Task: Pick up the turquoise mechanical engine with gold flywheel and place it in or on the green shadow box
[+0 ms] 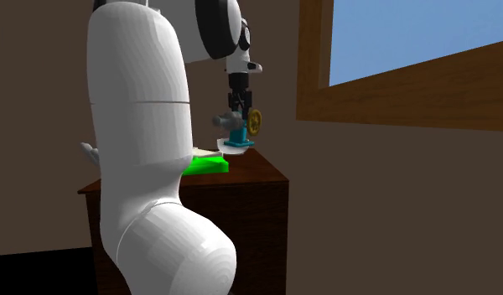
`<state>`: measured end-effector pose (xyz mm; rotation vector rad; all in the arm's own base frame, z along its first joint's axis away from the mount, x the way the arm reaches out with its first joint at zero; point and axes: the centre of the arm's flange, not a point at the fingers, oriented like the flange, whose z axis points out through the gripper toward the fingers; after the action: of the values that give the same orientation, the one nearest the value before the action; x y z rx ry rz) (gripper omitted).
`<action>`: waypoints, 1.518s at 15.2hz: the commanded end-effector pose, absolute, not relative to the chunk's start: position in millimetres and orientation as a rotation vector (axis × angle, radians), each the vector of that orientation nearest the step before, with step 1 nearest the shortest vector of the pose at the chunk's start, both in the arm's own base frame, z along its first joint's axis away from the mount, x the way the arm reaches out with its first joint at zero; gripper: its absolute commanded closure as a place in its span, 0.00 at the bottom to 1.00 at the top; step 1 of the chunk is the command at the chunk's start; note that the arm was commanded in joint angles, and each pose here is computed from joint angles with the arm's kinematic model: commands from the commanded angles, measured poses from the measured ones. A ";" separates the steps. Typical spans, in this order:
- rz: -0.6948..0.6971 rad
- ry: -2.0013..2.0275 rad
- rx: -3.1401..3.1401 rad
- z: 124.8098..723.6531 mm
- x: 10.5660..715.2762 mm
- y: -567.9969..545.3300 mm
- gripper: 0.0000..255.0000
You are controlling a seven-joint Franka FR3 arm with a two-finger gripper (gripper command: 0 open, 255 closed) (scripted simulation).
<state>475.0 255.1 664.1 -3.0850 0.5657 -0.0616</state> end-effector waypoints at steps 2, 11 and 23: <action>-0.064 0.566 -3.084 672.4 467.0 280.1 1.00; -0.064 0.566 -3.084 691.7 432.1 391.9 1.00; -0.064 0.566 -3.084 665.9 411.8 456.8 1.00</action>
<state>411.6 456.4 671.0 -3.0864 0.5655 -0.0621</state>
